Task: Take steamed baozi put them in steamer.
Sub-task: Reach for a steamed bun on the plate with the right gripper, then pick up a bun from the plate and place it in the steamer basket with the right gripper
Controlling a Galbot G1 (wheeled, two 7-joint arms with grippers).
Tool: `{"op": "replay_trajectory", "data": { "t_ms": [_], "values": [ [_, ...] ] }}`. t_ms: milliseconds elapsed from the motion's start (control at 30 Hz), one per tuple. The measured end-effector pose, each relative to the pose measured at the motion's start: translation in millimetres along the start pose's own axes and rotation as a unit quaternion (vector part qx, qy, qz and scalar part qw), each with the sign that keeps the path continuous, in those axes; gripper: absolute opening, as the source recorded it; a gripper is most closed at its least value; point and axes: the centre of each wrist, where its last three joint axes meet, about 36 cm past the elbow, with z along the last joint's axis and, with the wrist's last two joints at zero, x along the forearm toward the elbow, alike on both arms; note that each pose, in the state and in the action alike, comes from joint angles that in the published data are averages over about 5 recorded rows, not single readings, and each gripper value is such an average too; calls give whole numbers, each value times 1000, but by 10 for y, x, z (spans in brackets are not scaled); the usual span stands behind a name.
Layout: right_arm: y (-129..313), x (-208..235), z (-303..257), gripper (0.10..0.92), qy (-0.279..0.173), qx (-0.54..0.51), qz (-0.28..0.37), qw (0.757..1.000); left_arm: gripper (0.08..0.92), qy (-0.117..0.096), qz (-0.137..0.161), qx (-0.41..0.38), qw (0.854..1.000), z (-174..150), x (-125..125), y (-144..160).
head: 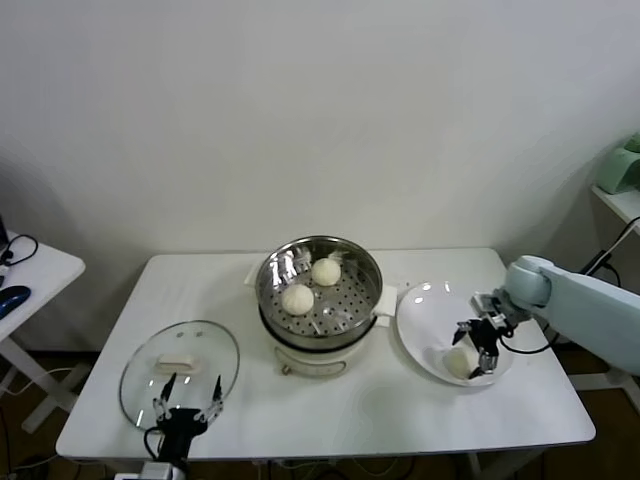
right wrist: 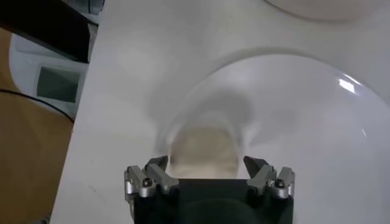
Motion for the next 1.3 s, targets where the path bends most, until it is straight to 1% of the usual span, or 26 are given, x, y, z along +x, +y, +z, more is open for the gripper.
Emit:
{"op": "replay_trajectory", "data": {
  "t_ms": [167,467,833,967,1067,1200,1300],
  "values": [
    [9,-32,8,755,1,-2,-2,1000,823,-1,-2,1,1000,-4,-10,18],
    [0,-27,32,677,1,-7,1,1000,823,-2,-2,3,1000,-23,-26,28],
    [-40,116,-19,653,-2,9,10,1000,823,-2,-1,3,1000,-23,-28,14],
    [-125,288,-131,654,0,34,17,999,823,-2,1,2,1000,-30,-27,2],
    [-218,497,-251,657,7,64,25,998,823,-2,3,1,1000,-41,-23,-13],
    [-366,885,-479,661,26,123,41,991,823,-3,6,-1,1000,-64,-21,-29],
    [-469,1232,-706,662,47,180,57,981,823,-4,8,-3,1000,-82,-21,-38]
  ]
}}
